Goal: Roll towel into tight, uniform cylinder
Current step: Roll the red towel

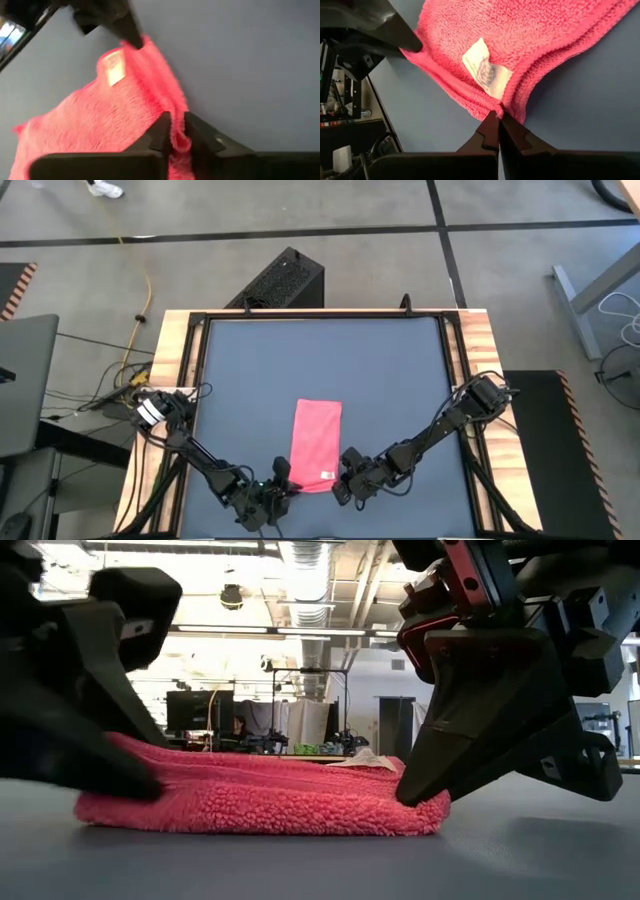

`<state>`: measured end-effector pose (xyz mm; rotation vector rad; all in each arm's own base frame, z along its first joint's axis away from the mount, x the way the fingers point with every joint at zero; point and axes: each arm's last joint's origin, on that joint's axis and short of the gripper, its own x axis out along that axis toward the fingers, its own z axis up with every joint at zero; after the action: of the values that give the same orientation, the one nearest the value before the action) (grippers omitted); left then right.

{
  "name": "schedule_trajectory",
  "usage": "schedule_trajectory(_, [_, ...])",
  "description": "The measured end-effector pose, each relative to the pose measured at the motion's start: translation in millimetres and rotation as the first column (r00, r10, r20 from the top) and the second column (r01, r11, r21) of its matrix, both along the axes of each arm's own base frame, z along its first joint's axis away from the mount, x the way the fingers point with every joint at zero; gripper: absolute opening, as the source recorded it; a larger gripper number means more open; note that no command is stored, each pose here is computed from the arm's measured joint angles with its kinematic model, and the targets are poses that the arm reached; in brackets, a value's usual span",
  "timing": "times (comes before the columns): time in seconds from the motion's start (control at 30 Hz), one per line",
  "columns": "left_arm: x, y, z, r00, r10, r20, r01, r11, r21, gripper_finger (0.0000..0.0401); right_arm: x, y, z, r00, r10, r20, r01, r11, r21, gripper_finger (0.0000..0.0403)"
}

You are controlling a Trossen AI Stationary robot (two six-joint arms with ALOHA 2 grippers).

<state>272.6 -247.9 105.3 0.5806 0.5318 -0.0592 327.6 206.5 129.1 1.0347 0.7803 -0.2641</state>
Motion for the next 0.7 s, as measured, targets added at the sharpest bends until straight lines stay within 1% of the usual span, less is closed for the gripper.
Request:
schedule_trajectory(0.07, [1.3, 1.4, 0.0, 0.999, 0.032, 0.005, -0.032, 0.998, -0.046, 0.0009, 0.0, 0.0, 0.0, 1.0, 0.007, 0.002, -0.006, 1.0, -0.007, 0.0022])
schedule_trajectory(0.17, [4.2, 3.8, -0.7, 0.999, 0.037, -0.016, -0.039, 0.993, -0.113, 0.0004, 0.9, -0.3, 0.6, 0.999, 0.036, 0.016, -0.036, 0.999, -0.036, 0.0026])
schedule_trajectory(0.23, [6.5, 6.2, -1.7, 0.998, 0.035, -0.044, -0.042, 0.984, -0.17, 0.0002, 1.7, -1.3, 0.7, 0.999, 0.034, 0.018, -0.033, 0.999, -0.035, 0.0031])
schedule_trajectory(0.37, [12.0, 13.5, -3.1, 0.994, 0.06, -0.093, -0.083, 0.961, -0.263, 0.0001, 1.6, -1.1, 0.7, 0.999, 0.043, 0.014, -0.043, 0.999, -0.031, 0.0044])
schedule_trajectory(0.47, [13.3, 16.4, -4.0, 0.99, 0.076, -0.115, -0.108, 0.95, -0.294, 0.0, 1.2, -0.4, 0.9, 0.998, 0.055, 0.017, -0.054, 0.998, -0.041, 0.0052])
schedule_trajectory(0.57, [13.3, 16.6, -3.7, 0.99, 0.075, -0.123, -0.11, 0.946, -0.305, 0.0, -0.7, 2.1, 2.6, 0.996, 0.082, 0.024, -0.081, 0.995, -0.064, 0.0061])
schedule_trajectory(0.7, [11.6, 19.9, 7.9, 0.984, 0.058, -0.168, -0.117, 0.923, -0.368, 0.0, -6.8, 2.8, 12.0, 0.997, 0.077, 0.025, -0.074, 0.992, -0.103, 0.0077])
